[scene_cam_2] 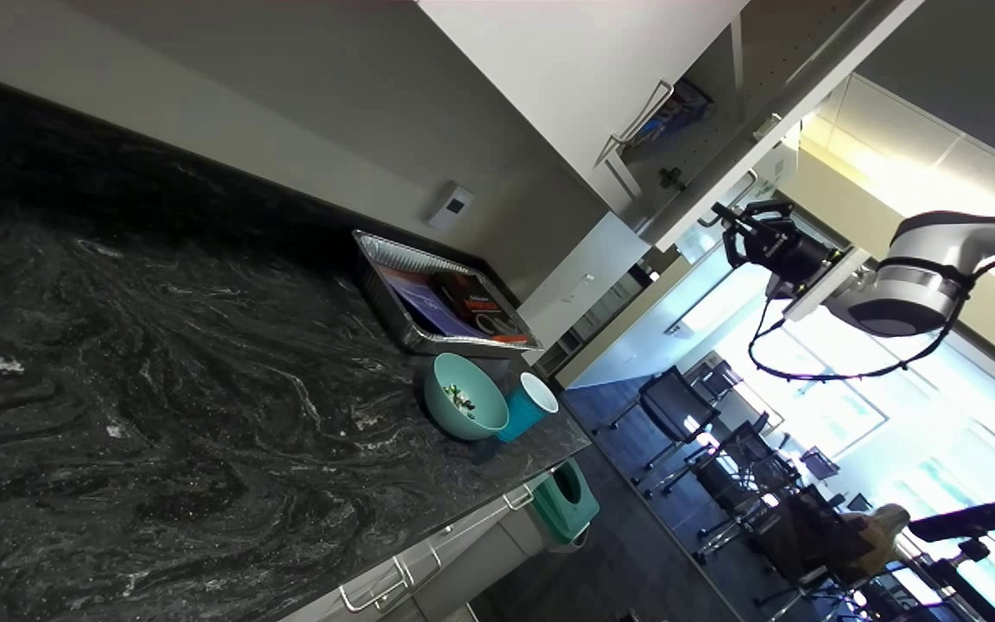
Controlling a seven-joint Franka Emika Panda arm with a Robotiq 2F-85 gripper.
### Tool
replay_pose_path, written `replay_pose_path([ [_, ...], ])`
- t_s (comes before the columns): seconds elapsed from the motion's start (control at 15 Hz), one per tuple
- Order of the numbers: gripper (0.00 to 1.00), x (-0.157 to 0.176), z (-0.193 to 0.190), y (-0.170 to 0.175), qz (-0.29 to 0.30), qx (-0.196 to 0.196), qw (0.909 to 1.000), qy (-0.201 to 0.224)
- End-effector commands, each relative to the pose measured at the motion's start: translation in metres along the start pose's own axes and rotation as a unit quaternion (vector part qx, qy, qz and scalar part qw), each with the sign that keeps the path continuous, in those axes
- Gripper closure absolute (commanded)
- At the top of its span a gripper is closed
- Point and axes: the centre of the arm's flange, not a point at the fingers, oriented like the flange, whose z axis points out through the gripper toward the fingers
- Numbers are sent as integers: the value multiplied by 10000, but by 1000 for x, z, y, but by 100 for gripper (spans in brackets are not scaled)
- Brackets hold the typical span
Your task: Close the right cabinet door
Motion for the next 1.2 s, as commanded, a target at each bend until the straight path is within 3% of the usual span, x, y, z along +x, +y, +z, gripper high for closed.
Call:
replay_pose_path([
  [0.0,100,-21,45,-1,-412,92,9970,656],
  [0.53,100,-42,113,2,-1113,263,9777,1760],
  [1.13,100,-49,166,5,-1620,282,9543,2496],
])
